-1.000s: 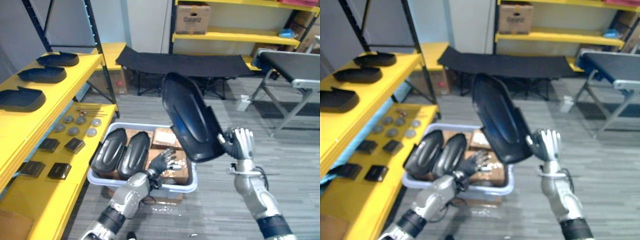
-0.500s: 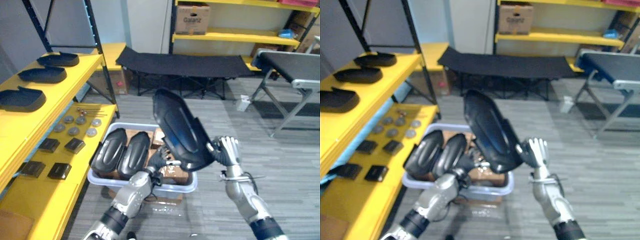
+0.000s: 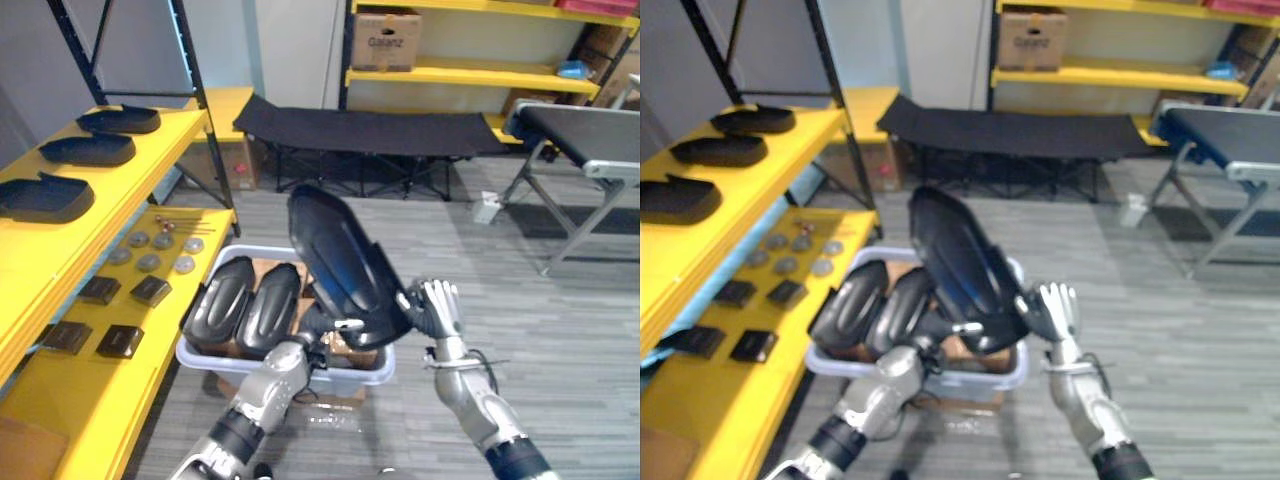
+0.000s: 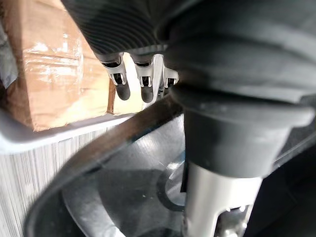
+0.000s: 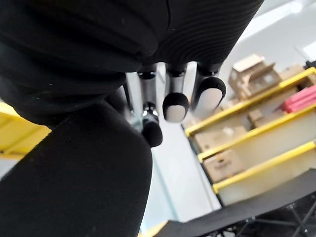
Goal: Walk over and take plastic housings, then place them on the shelf
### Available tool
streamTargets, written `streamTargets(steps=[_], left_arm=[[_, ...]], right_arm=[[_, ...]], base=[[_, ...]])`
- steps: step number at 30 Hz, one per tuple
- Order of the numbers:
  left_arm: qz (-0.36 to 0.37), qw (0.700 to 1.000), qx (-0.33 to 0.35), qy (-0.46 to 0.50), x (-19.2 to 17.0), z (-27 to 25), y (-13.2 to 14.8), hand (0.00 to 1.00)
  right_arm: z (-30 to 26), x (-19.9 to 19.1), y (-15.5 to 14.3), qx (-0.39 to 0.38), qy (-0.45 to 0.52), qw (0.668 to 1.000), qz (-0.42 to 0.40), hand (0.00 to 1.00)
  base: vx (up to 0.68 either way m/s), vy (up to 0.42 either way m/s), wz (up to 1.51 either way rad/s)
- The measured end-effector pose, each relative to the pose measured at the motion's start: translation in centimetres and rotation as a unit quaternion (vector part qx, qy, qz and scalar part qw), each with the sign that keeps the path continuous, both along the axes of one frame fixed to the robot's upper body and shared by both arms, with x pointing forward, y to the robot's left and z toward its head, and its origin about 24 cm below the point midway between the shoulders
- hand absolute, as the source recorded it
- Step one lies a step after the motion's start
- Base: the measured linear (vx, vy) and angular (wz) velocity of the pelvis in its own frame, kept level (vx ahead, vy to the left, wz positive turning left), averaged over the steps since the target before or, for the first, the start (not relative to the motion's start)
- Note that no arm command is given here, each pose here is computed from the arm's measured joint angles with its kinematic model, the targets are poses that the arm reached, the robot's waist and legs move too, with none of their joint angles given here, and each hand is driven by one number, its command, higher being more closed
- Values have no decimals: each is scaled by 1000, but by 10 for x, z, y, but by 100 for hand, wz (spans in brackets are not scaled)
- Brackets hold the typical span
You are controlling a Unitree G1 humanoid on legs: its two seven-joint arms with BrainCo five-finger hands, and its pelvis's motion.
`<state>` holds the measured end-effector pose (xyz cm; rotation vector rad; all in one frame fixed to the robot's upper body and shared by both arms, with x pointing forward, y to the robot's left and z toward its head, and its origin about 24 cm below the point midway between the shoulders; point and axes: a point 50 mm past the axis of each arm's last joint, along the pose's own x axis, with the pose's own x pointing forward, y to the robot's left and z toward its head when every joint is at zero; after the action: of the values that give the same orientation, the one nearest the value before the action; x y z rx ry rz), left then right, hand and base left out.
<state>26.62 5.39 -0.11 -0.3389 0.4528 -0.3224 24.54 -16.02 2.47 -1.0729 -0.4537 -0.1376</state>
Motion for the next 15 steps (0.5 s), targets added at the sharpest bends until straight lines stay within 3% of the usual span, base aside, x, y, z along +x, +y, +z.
streamTargets(steps=[6,7,15], left_arm=[[9,999,-38,20,-1,0,-1,0],[14,998,-48,27,-1,0,-1,100],[50,986,-148,56,1,4,-2,100]], right_arm=[[-1,-1,3,-4,-8,1000,2,100],[-1,-2,4,-4,-8,1000,4,100],[-2,-4,9,5,-22,1000,8,100]], base=[[0,0,3],[1,-1,14],[0,1,2]])
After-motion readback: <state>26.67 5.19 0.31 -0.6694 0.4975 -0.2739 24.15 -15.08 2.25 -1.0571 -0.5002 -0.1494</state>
